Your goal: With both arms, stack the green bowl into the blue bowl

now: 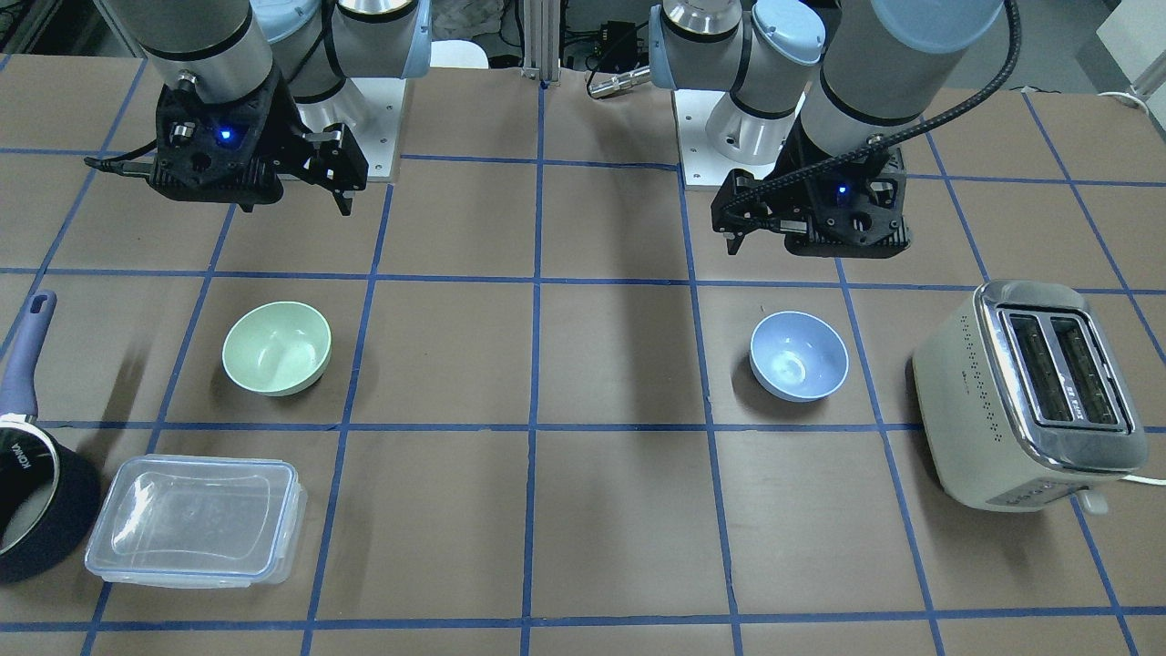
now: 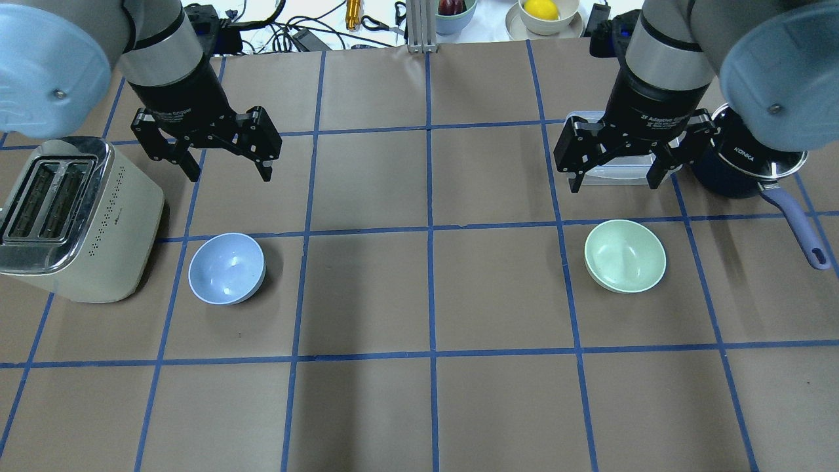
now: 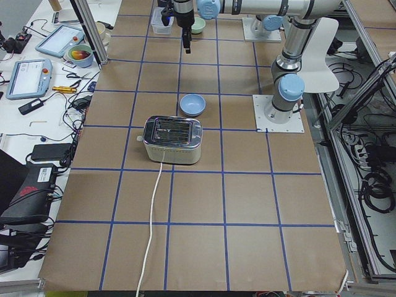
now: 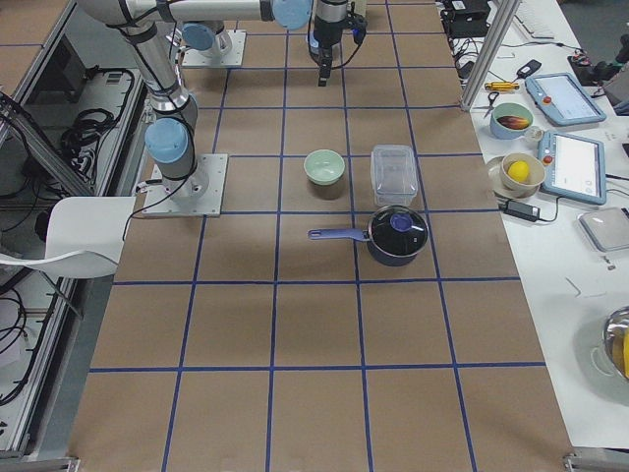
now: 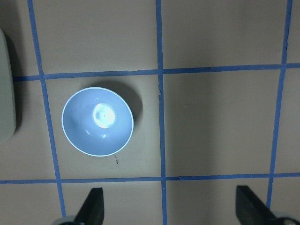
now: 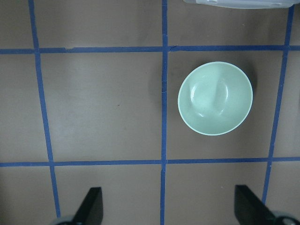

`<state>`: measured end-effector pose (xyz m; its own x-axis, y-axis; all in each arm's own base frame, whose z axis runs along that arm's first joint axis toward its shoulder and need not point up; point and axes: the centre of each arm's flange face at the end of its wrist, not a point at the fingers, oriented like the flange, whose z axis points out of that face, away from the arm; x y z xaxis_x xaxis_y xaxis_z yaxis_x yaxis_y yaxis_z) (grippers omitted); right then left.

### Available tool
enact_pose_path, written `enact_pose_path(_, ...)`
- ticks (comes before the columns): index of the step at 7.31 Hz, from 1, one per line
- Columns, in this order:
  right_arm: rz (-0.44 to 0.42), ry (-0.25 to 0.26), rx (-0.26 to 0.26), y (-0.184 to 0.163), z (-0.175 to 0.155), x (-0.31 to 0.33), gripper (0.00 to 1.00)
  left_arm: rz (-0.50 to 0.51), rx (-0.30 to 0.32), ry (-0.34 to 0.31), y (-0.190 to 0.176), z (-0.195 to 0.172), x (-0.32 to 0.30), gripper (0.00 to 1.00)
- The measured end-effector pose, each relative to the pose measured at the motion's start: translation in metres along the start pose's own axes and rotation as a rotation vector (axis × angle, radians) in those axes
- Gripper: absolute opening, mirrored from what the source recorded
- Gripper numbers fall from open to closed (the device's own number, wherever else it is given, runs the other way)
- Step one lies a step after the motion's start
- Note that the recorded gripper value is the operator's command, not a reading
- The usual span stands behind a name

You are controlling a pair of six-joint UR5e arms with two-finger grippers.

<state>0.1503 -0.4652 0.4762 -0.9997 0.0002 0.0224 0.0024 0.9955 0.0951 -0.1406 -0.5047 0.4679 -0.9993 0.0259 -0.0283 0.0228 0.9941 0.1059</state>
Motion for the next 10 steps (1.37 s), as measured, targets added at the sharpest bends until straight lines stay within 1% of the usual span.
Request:
enact_pose_path(5,0.003,0.005,-0.012,0.0017,0.0014,0.0001,1.0,-0.006,0.004,-0.004,0.0034,-0.0025,0.001,1.0)
enact_pose_path(7,0.003,0.009,-0.025,0.0014,0.0046,0.0001,1.0,-0.007,-0.007,-0.004,-0.0003,0.0031,0.0013,1.0)
enact_pose_path(10,0.003,0.012,-0.027,0.0027,0.0034,0.0004,1.0,-0.009,-0.016,0.004,-0.0008,0.0051,0.0022,1.0)
